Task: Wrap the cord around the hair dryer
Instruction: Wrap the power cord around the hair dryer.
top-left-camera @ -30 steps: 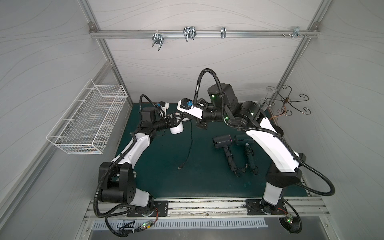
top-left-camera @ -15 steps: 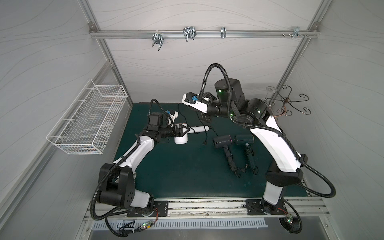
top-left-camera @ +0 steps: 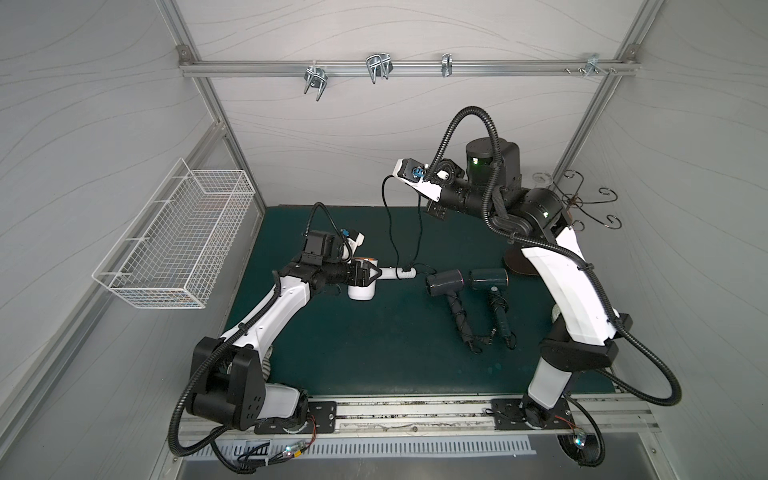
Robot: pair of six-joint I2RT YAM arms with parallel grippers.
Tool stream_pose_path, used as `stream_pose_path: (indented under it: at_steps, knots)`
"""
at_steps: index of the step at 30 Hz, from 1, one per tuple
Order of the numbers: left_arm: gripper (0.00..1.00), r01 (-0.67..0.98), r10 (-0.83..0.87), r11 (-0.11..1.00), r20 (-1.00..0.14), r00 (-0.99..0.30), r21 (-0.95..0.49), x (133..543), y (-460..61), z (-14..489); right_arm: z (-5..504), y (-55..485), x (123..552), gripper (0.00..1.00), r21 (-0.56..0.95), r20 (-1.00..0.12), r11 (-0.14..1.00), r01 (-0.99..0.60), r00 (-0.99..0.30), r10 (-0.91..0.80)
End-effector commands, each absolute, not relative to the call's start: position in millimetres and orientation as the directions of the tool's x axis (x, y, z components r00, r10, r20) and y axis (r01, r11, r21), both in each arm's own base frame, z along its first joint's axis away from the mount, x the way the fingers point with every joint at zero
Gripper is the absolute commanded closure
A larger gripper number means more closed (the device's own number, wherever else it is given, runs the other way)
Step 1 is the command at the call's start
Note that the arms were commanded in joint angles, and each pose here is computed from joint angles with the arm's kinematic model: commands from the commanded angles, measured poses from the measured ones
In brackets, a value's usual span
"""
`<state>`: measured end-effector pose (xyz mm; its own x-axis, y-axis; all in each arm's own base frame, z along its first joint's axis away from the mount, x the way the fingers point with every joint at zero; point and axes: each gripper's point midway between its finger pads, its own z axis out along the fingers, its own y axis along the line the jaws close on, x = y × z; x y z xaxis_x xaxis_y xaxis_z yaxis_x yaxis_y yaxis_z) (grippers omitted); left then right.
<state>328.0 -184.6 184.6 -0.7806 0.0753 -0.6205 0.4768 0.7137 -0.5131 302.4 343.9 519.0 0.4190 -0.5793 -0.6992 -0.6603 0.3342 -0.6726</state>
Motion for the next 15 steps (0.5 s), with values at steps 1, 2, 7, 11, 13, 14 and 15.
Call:
stream_pose_path:
  at_steps: [1,2,7,11,13,14,15]
  knots:
    - [1.0,0.554,0.111,0.691,-0.69,-0.716,-0.464,322,-189,208,548,344,312,1.0,-0.723,-0.678,0.377,-0.579,0.492,-0.545]
    - [1.0,0.561,0.115,0.686,-0.693,-0.712,-0.462,318,-189,211,548,345,316,1.0,-0.727,-0.676,0.381,-0.571,0.495,-0.546]
    - [1.0,0.589,0.131,0.665,-0.705,-0.697,-0.459,299,-191,224,551,354,328,1.0,-0.731,-0.677,0.392,-0.559,0.518,-0.523]
    - [1.0,0.623,0.132,0.624,-0.722,-0.679,-0.472,280,-195,242,553,363,334,1.0,-0.734,-0.676,0.394,-0.553,0.54,-0.502]
    - [1.0,0.65,0.127,0.575,-0.731,-0.67,-0.496,268,-201,257,549,366,341,1.0,-0.725,-0.685,0.396,-0.563,0.535,-0.494]
    - [1.0,0.666,0.124,0.55,-0.74,-0.661,-0.503,263,-204,265,545,368,345,1.0,-0.717,-0.693,0.395,-0.574,0.527,-0.492]
    - [1.0,0.683,0.118,0.518,-0.748,-0.653,-0.515,256,-208,274,537,370,349,1.0,-0.702,-0.706,0.39,-0.596,0.511,-0.49]
